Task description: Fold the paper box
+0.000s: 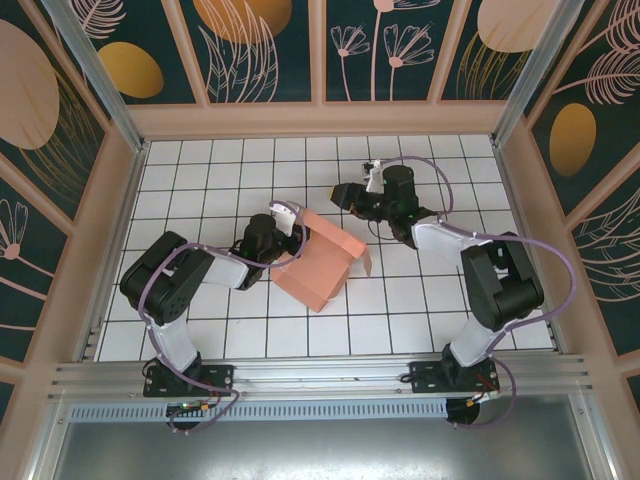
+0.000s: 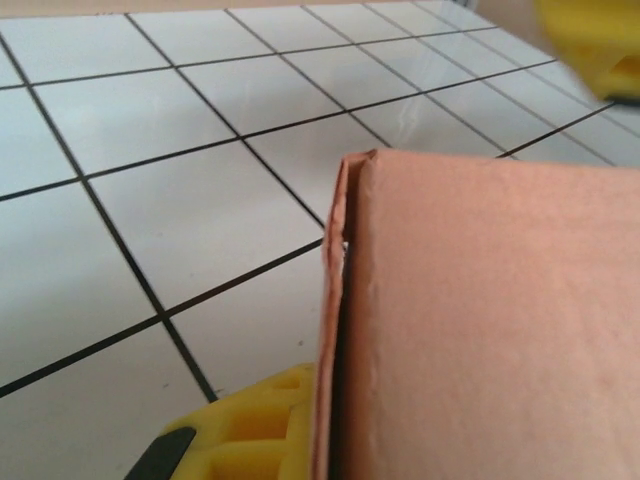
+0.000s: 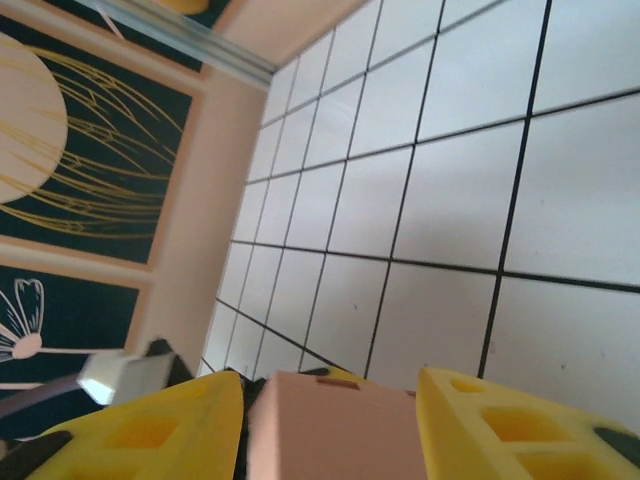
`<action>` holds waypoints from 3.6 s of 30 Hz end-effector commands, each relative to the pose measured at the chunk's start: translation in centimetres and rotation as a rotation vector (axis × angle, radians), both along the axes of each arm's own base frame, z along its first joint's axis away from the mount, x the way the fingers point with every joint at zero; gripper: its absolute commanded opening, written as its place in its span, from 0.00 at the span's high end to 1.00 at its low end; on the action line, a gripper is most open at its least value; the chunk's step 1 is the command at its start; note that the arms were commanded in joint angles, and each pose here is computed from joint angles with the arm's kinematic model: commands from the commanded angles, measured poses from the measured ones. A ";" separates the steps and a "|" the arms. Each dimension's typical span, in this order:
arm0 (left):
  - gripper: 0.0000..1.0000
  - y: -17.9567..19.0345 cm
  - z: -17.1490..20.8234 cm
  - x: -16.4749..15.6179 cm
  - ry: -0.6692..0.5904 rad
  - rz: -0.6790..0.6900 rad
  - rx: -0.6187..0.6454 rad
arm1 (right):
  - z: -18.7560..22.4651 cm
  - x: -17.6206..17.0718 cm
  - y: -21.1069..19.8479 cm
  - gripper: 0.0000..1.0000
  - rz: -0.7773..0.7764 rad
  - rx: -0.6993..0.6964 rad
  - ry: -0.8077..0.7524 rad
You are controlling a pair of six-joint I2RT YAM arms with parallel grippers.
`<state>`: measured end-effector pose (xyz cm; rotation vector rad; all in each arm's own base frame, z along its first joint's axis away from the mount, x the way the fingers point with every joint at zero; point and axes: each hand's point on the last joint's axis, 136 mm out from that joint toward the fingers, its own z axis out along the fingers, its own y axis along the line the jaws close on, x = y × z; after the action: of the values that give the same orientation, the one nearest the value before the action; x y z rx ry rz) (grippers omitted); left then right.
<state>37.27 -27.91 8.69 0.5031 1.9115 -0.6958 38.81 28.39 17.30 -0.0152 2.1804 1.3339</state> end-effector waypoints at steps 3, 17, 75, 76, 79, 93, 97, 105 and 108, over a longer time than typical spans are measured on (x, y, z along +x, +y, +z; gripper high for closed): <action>1.00 -1.2 3.2 -0.2 -0.048 -0.056 -0.081 | -2.0 -1.8 2.3 0.61 0.133 -0.033 0.018; 1.00 -1.3 3.0 1.5 0.060 0.020 -0.096 | -2.4 -4.2 5.3 0.62 0.208 -0.106 -0.045; 1.00 -1.6 7.0 4.3 0.225 0.190 -0.615 | 7.7 -6.4 -7.2 0.47 -0.257 0.343 -0.170; 1.00 -1.7 7.1 4.4 0.221 0.188 -0.618 | 7.5 -6.3 -7.1 0.47 -0.257 0.341 -0.163; 1.00 -1.9 7.3 4.4 0.208 0.175 -0.602 | 7.1 -6.0 -7.0 0.48 -0.261 0.337 -0.139; 1.00 -1.8 6.8 4.5 0.180 0.176 -0.528 | 4.4 -5.0 -6.4 0.87 -0.307 0.230 -0.027; 1.00 -1.3 6.7 4.4 0.179 0.195 -0.523 | 4.6 -4.9 -6.3 1.00 -0.306 0.229 -0.033; 1.00 -1.3 6.6 4.5 0.180 0.204 -0.519 | 5.7 -4.8 -6.1 0.67 -0.302 0.241 -0.068; 1.00 -1.3 6.4 4.7 0.184 0.211 -0.520 | 5.8 -4.9 -6.6 0.68 -0.324 0.234 -0.078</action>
<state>41.73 -28.94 14.22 -0.1046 1.8471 -1.0861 33.58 21.91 20.95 0.3844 1.9236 1.3795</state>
